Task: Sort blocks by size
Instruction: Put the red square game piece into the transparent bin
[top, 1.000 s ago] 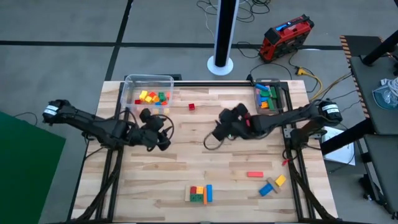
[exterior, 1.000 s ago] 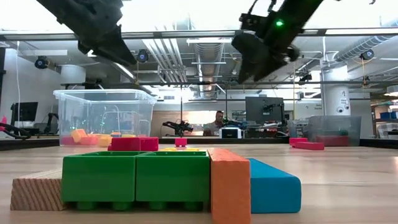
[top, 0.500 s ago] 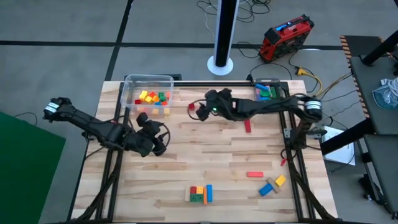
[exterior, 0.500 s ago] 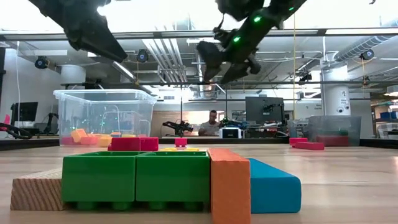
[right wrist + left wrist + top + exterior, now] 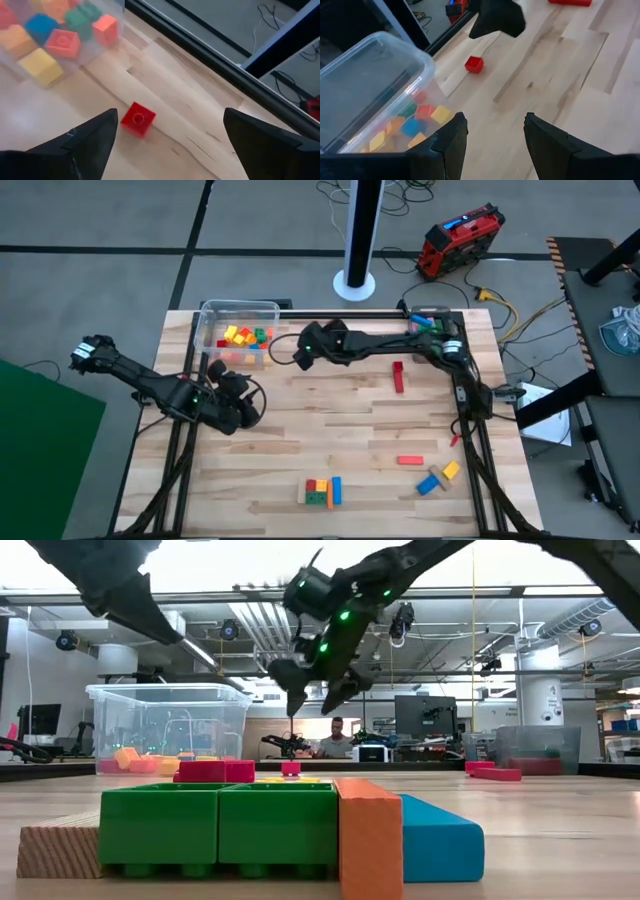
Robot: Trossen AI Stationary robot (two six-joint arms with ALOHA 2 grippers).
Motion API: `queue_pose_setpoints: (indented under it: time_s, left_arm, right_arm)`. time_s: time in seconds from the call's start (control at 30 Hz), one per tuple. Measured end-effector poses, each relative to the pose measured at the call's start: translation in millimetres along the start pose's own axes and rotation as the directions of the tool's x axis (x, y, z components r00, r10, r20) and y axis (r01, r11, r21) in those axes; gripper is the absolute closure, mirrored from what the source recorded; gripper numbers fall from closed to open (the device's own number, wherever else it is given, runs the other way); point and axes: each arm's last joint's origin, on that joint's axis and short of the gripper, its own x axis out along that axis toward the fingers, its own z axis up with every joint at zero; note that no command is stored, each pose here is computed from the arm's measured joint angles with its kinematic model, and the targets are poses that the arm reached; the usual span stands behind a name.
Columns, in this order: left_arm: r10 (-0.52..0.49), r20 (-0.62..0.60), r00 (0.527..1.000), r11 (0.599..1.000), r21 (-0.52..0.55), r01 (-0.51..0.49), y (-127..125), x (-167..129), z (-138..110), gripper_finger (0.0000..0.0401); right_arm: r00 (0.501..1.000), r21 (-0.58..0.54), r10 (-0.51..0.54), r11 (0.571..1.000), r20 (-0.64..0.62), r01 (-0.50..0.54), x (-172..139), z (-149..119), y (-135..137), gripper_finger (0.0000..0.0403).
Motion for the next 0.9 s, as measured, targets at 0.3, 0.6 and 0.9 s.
queue_pose_setpoints:
  time_s: [0.3, 0.6, 0.9]
  left_arm:
    - [0.03, -0.014, 0.999, 1.0, -0.002, -0.03, 5.8, -2.7, -3.6, 0.0228]
    - [0.039, -0.011, 0.999, 0.999, 0.004, -0.039, 6.6, -2.9, -3.9, 0.0228]
    - [0.043, -0.01, 0.999, 0.999, 0.006, -0.042, 6.9, -2.9, -3.9, 0.0228]
  right_arm:
    - [0.996, -0.026, -0.026, 0.999, -0.082, 0.024, 37.3, 0.9, 18.2, 0.0046]
    - [0.99, 0.009, 0.02, 1.0, -0.14, -0.019, 67.6, -2.1, 21.4, 0.0046]
    - [0.979, 0.026, 0.033, 0.999, -0.202, -0.028, 80.6, -13.8, 20.5, 0.0046]
